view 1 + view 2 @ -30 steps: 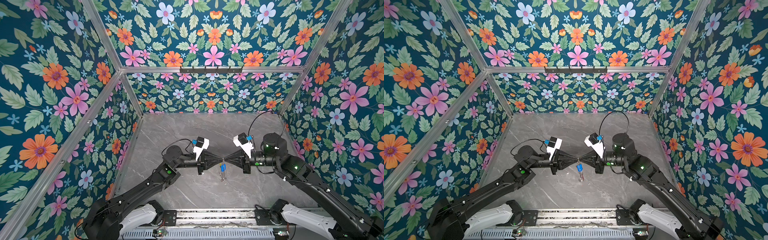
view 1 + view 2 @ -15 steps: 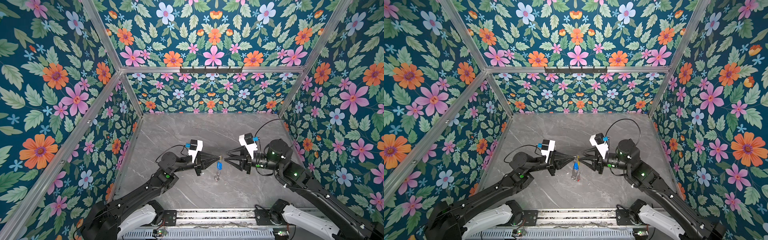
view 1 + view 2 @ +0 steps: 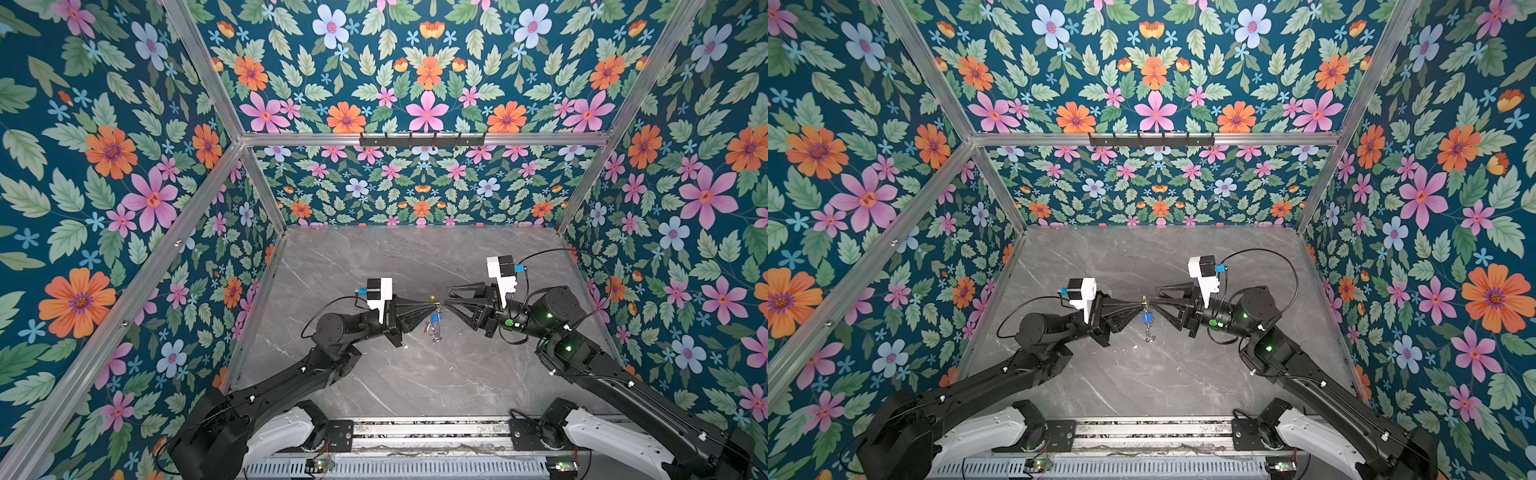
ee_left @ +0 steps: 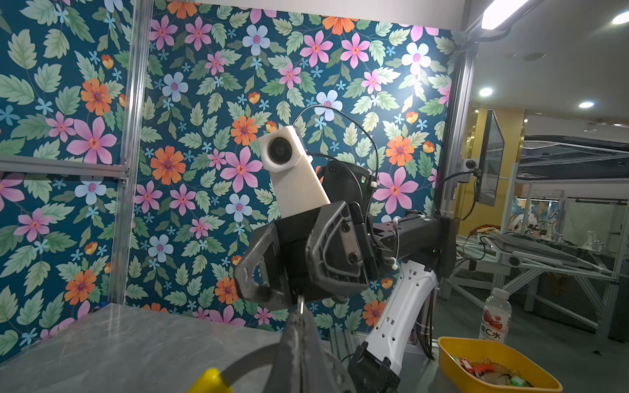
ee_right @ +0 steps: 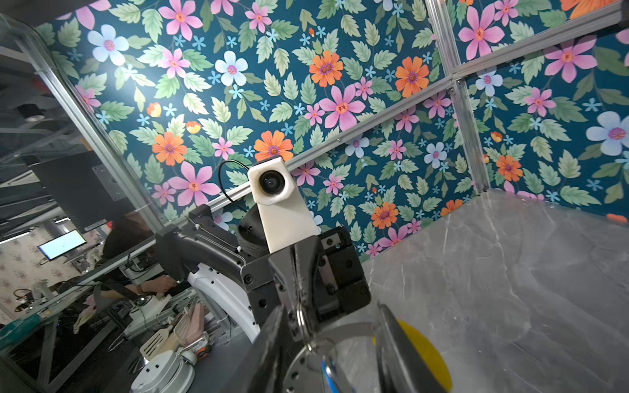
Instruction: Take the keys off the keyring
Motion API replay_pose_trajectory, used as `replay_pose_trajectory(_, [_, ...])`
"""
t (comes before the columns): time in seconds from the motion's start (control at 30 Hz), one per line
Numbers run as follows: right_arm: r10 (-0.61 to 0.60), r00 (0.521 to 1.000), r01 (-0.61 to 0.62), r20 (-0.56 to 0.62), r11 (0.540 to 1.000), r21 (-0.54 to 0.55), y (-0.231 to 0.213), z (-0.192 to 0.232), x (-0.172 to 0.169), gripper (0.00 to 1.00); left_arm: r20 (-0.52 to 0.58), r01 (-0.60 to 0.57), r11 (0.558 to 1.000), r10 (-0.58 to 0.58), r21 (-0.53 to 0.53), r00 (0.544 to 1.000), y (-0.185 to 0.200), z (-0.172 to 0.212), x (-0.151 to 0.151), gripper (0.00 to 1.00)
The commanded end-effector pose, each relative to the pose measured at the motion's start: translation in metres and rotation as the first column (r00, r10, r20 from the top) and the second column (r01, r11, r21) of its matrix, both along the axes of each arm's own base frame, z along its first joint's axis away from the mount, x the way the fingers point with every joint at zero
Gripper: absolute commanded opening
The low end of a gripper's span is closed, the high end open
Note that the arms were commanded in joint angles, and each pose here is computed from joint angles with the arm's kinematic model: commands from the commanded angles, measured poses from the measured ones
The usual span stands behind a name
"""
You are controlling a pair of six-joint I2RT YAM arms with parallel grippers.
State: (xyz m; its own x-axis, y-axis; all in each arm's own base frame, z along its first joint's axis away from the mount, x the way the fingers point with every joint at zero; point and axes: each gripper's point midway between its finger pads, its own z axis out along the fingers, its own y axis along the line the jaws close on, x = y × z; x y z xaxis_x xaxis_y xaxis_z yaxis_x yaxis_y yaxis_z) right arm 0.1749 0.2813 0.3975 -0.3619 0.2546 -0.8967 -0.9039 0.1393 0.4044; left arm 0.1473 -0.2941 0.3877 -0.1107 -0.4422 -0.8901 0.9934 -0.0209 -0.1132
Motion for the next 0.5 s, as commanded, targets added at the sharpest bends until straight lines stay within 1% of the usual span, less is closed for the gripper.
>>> replay_pose_trajectory(0.0, [0.059,0.997,-0.061,0.045,0.998,0.029,0.0051,0.0137,-0.0144,0.43,0.046,0.002,0.998,0.000,-0.061,0.999,0.0074,0.0150,-0.0060,0.00])
replay_pose_trajectory(0.1, [0.074,0.996,-0.075,0.058,0.997,0.011,0.0108,0.0110,-0.0203,0.41,0.046,0.013,0.998,-0.010,-0.060,0.999,0.0063,0.0156,-0.0064,0.00])
replay_pose_trajectory(0.27, [0.071,0.996,-0.072,0.050,0.997,0.010,0.0123,0.0075,-0.0188,0.32,0.052,0.026,0.996,-0.022,-0.081,0.998,0.0091,0.0186,-0.0080,0.00])
replay_pose_trajectory(0.47, [0.060,0.997,-0.061,0.043,0.998,0.016,0.0125,0.0048,-0.0164,0.28,0.054,0.034,0.995,-0.029,-0.092,0.998,0.0116,0.0211,-0.0094,0.00])
